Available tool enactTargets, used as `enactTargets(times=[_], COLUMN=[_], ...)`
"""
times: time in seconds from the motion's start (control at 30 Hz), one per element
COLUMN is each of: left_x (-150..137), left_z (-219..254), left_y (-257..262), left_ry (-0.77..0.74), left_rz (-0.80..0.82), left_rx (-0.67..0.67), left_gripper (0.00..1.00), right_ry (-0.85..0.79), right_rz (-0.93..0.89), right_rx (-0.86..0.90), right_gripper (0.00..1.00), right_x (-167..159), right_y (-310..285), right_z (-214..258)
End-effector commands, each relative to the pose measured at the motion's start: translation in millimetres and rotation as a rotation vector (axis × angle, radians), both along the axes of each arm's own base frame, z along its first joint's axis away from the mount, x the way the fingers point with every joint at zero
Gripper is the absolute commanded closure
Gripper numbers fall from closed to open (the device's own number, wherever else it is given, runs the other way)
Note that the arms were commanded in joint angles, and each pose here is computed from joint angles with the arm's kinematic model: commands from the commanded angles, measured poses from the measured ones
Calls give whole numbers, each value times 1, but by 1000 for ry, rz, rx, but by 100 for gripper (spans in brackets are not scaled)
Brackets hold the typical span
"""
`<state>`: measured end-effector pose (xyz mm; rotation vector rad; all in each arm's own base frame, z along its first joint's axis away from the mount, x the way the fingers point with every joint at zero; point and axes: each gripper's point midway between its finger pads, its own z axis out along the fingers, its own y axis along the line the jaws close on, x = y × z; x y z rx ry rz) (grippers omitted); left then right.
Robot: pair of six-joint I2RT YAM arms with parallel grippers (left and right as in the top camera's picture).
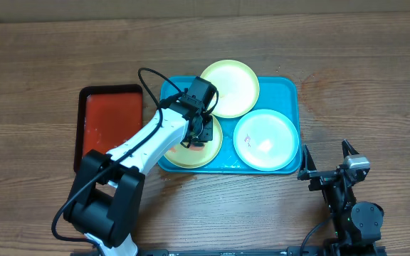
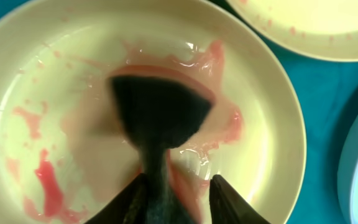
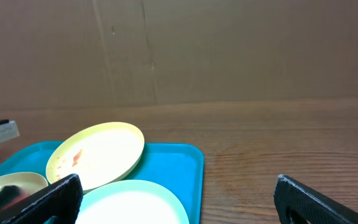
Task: Clean dirty plates on tray and stack at the side
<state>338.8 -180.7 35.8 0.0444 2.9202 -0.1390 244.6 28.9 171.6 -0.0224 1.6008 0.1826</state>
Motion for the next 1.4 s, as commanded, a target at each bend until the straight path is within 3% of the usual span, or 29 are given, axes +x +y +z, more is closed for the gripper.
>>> enactTargets(times=[0.0,0.03,0.13,0.37,0.43,0.47,0.6,0.77,0.87,0.97,1.07,1.13,1.17,1.27,1.37], left_x=[-8,-9,-3,34,48,57,63,59,57,58,59,59,59,60,60], left_z=[-10,-10,-3,73,96,113,120,117,117,117,117,117,117,117,117], left_y=[-6,-6,4,53,70,82,96,108,107,105,105,105,105,105,105], left_ry=[45,46,38,2,-26,-40,-20,12,17,13,8,9,9,7,5], left_rz=[-48,-62,-78,72,124,167,219,254,253,247,247,247,247,247,247], left_rx=[-25,-24,7,25,2,-42,-156,-172,-172,-172,-173,-173,-173,-174,-174], left_gripper=[51,48,48,42,36,22,0,0,0,0,0,0,0,0,0], right_ry=[-4,-4,-4,-4,-4,-4,-44,-124,-286,-626,-735,-630,-491,227,445], right_rz=[0,0,0,0,0,0,24,326,385,401,326,280,262,321,498], right_rx=[-3,-3,-3,-3,-3,-3,3,172,263,257,260,182,160,89,175], right_gripper=[0,0,0,0,0,0,0,0,0,0,0,0,0,0,0], right_x=[0,0,0,0,0,0,0,-18,-31,-70,-86,-73,-56,27,60], right_y=[0,0,0,0,0,0,4,52,55,46,31,32,34,59,92], right_z=[-2,-2,-2,-2,-2,-2,8,39,84,158,200,221,222,192,179])
